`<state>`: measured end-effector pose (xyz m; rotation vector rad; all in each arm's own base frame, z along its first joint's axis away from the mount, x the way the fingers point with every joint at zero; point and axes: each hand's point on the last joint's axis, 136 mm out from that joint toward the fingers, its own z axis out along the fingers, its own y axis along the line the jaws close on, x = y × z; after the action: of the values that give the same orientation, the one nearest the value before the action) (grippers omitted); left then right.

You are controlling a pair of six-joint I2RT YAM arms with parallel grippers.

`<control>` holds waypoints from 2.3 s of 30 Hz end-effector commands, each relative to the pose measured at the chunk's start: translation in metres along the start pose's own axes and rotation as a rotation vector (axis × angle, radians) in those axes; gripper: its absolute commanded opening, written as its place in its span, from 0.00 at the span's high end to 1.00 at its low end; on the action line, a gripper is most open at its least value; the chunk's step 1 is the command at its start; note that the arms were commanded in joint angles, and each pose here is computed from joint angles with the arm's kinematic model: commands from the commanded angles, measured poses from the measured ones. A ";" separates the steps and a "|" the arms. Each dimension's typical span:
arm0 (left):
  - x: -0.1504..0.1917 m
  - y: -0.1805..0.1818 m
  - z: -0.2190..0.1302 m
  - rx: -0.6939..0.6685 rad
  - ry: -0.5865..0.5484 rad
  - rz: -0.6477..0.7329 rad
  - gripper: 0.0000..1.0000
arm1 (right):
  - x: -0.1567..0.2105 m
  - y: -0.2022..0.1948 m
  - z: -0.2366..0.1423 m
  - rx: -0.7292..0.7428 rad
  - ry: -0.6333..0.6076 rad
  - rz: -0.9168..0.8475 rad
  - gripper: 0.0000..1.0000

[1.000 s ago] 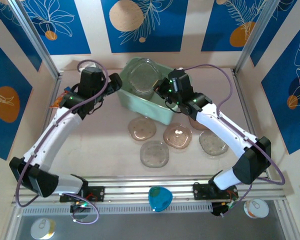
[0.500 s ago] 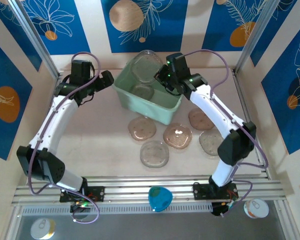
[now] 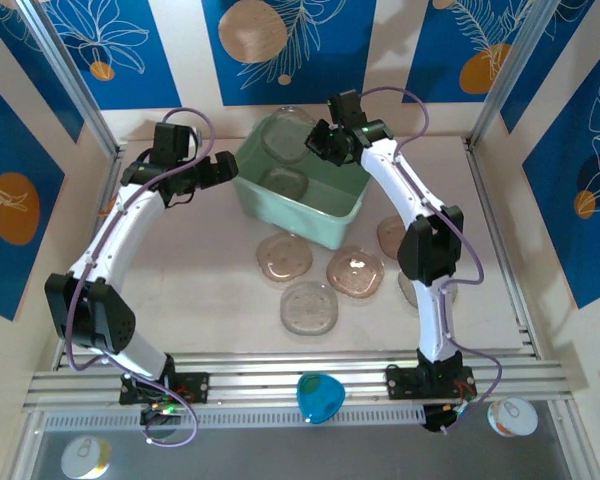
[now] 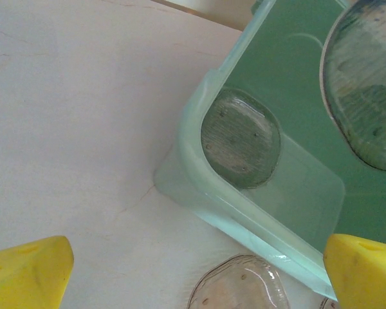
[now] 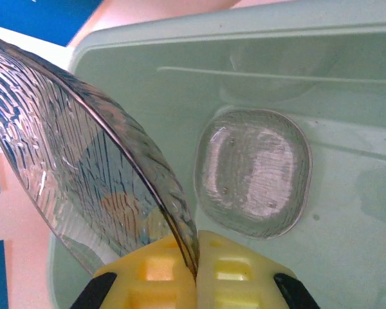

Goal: Place the plates into the plastic bin on the countertop

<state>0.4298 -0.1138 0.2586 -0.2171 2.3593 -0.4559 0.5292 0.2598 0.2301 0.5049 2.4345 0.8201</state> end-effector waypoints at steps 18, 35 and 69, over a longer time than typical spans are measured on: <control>0.021 0.016 0.029 -0.033 0.090 0.028 0.00 | 0.037 -0.044 0.067 0.062 0.235 0.009 1.00; 0.032 0.023 0.032 -0.054 0.125 0.032 0.01 | 0.055 -0.075 0.093 0.169 0.275 0.016 0.94; 0.187 0.038 -0.005 -0.004 0.337 -0.231 0.04 | 0.057 0.040 -0.098 -0.124 0.062 -0.233 0.23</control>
<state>0.2967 -0.1160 0.1340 -0.4059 2.6800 -0.5664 0.4482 0.2760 0.2999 0.2198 2.4285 0.9031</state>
